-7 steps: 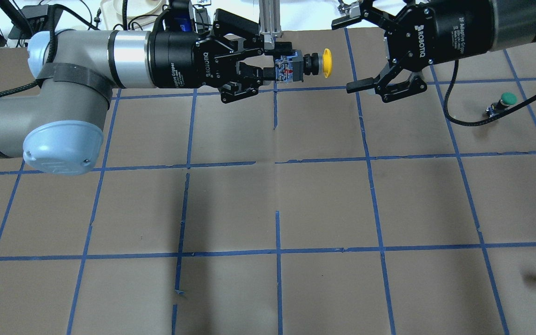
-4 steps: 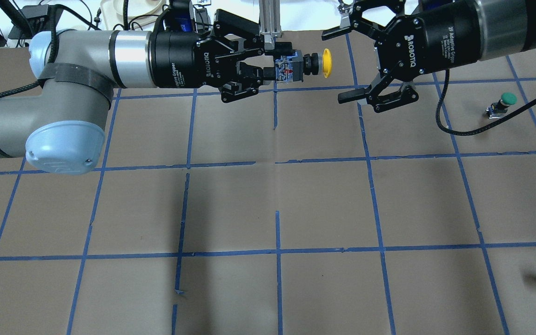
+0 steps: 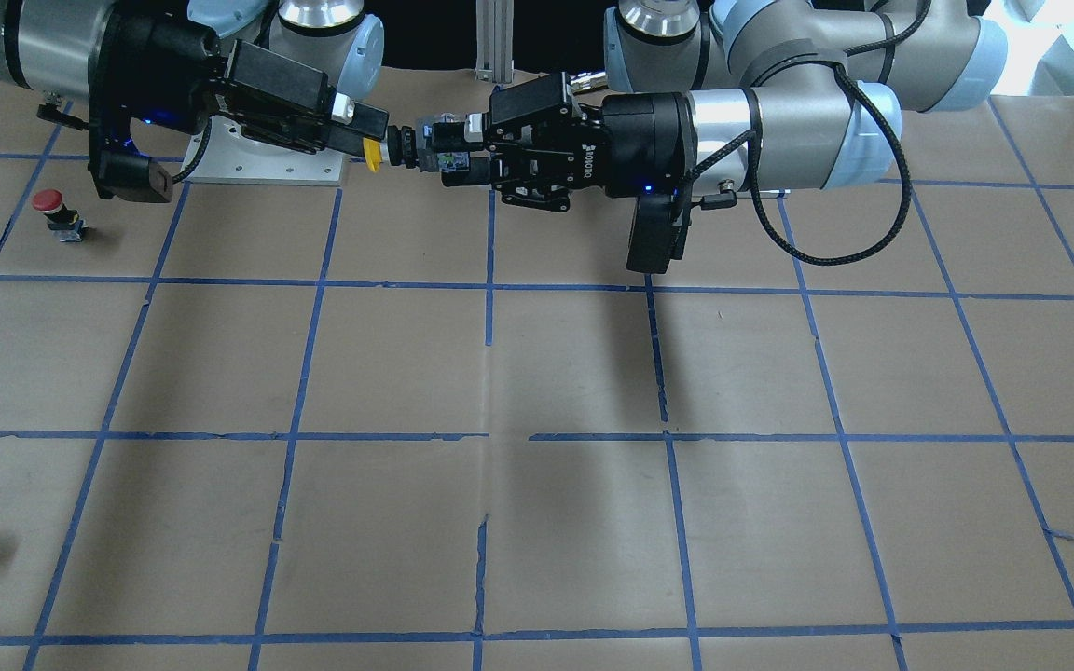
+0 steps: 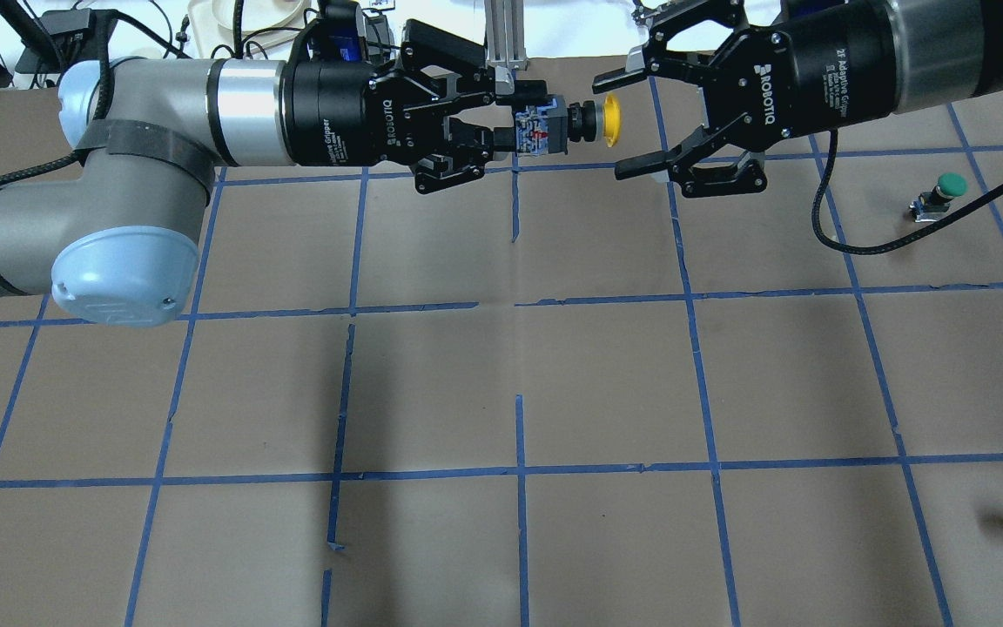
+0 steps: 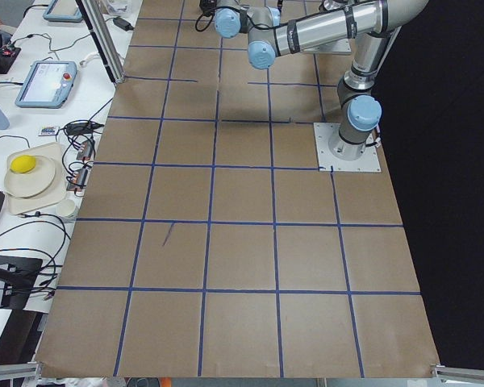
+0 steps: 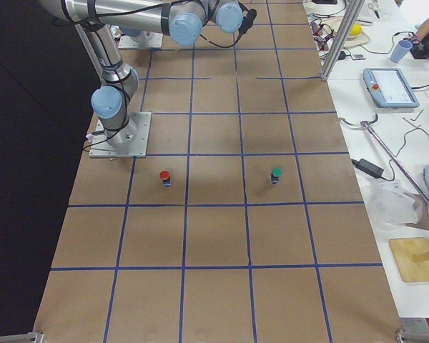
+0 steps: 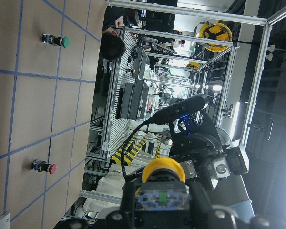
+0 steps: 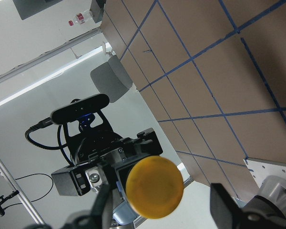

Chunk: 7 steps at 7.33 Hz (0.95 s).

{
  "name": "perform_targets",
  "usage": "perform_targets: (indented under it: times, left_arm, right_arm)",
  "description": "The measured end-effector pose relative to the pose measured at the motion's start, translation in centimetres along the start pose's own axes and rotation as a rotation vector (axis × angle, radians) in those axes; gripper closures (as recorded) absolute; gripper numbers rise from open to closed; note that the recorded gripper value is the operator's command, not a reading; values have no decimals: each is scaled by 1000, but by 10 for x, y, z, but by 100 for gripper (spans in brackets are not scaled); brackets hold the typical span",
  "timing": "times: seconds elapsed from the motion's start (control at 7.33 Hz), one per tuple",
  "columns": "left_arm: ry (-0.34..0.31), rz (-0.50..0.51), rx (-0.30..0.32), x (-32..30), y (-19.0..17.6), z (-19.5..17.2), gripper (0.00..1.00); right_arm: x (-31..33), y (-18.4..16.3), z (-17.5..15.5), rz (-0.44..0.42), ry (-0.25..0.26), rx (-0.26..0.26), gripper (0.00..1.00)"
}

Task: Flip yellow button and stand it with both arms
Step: 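Grasp the yellow cap with the right gripper while the left gripper opens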

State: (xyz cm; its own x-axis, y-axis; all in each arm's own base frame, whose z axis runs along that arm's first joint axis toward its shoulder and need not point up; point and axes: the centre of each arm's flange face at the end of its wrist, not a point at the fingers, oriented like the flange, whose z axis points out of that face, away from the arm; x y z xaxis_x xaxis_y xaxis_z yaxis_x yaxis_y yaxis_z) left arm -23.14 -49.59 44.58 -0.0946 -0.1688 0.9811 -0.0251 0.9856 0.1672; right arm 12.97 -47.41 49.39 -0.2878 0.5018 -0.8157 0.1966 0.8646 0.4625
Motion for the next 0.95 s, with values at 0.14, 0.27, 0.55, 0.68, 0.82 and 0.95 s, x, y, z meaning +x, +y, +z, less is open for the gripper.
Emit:
perform_targets:
  times: [0.14,0.27,0.55,0.68,0.82,0.95]
  left_arm:
    - [0,0,0,0,0,0,85]
    - [0,2,0,0,1,0,81]
    - [-5,-2,3,3,1,-1,0]
    - [-10,-9,6,4,1,-2,0]
    - [-12,-11,8,6,1,-2,0]
    - [-13,-9,10,7,1,-3,0]
  right_arm:
    - [-1,0,0,-2,1,1,67]
    - [-1,0,0,-2,1,2,67]
    - [-3,1,-1,-5,2,4,67]
    - [-3,0,-2,-7,2,5,66]
    - [-3,0,-2,-6,1,5,66]
    - [-4,0,-2,-6,1,5,66]
